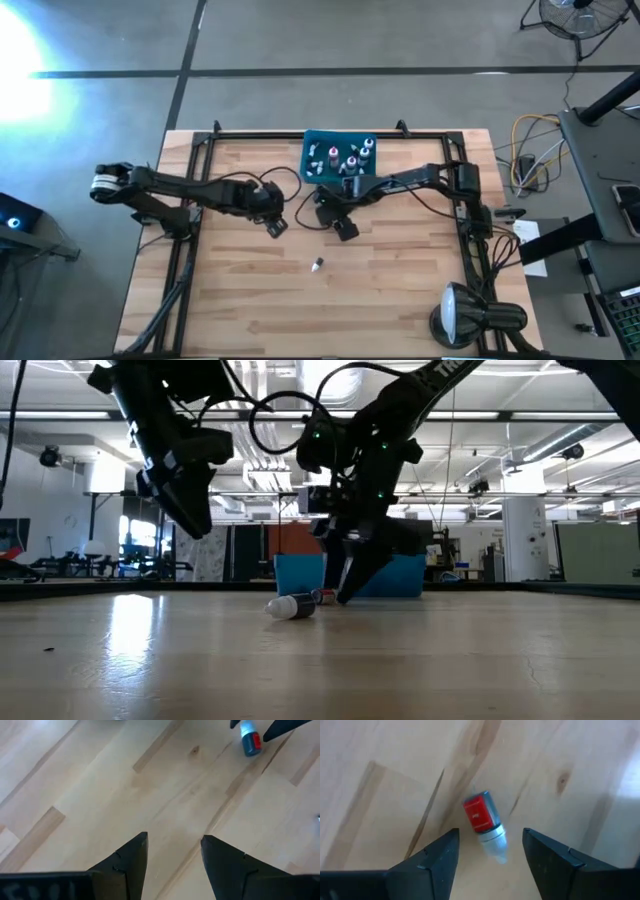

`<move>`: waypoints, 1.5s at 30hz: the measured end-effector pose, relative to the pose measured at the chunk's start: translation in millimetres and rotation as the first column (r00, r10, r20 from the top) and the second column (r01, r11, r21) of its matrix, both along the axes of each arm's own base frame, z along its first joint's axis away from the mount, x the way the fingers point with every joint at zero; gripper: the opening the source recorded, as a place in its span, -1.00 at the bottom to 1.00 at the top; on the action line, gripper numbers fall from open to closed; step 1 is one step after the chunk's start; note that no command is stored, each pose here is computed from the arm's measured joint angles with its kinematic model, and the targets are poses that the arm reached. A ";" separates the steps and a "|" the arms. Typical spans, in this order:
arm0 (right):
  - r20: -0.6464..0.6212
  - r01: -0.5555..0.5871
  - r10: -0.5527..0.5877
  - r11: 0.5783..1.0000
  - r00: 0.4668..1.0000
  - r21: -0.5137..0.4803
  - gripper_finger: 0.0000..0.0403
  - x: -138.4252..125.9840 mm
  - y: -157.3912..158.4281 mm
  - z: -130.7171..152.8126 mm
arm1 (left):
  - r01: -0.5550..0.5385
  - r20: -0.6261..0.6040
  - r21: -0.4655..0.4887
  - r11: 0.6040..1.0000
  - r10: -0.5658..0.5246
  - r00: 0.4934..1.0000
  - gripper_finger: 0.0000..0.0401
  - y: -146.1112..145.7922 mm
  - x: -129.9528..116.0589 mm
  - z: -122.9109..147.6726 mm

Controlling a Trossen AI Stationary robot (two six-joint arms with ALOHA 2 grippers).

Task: Pick & Place food coloring
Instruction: Put the small red food coloring bottle into the blue bin

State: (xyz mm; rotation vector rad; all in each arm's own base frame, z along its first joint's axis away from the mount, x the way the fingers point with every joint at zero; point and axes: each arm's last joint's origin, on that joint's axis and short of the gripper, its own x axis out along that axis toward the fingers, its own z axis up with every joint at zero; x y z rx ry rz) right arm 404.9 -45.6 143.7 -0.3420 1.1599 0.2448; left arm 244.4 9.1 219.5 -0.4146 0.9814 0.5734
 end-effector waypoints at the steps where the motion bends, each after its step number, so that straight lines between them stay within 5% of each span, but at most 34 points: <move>1: -0.008 -0.011 0.011 1.000 1.000 -0.008 0.04 1.3 -0.3 -2.0 | -0.005 -0.001 -0.003 1.000 0.005 1.000 -0.20 -0.8 -2.6 -1.2; 17: -0.089 -0.045 0.044 0.999 0.995 -0.009 -0.63 1.3 0.2 -7.3 | -0.016 0.000 0.040 0.999 0.016 1.000 -0.20 -2.8 -15.6 -8.6; 24: -0.088 0.132 -0.134 0.991 0.987 -0.030 -0.79 -4.8 -2.8 5.4 | -0.003 -0.006 0.048 0.999 0.003 1.000 -0.20 -2.7 -15.9 -9.5; 28: 0.090 0.281 -0.276 0.958 0.957 -0.057 -0.76 -10.1 -10.6 54.5 | 0.012 -0.004 0.056 0.998 -0.011 1.000 -0.20 -2.7 -15.4 -9.7; 33: 0.283 0.541 -0.519 0.841 0.806 0.003 -0.74 -33.5 -54.0 112.7 | 0.026 0.032 0.063 0.998 -0.028 0.999 -0.20 -2.8 -11.9 -8.2; 39: 0.290 0.811 -0.825 0.549 0.486 0.202 -0.74 -84.0 -140.0 140.1 | 0.029 0.070 0.065 0.997 -0.034 0.997 -0.20 -2.9 -8.6 -6.3; 41: 0.231 0.800 -0.855 0.517 0.465 0.304 -0.73 -97.3 -160.4 139.9 | 0.019 0.080 0.059 0.998 -0.024 0.997 -0.20 -2.9 -8.1 -6.0; 45: 0.128 0.723 -0.848 0.510 0.515 0.466 -0.61 -106.3 -175.1 135.3 | -0.010 0.097 0.041 0.999 0.006 0.995 -0.20 -2.9 -7.6 -5.8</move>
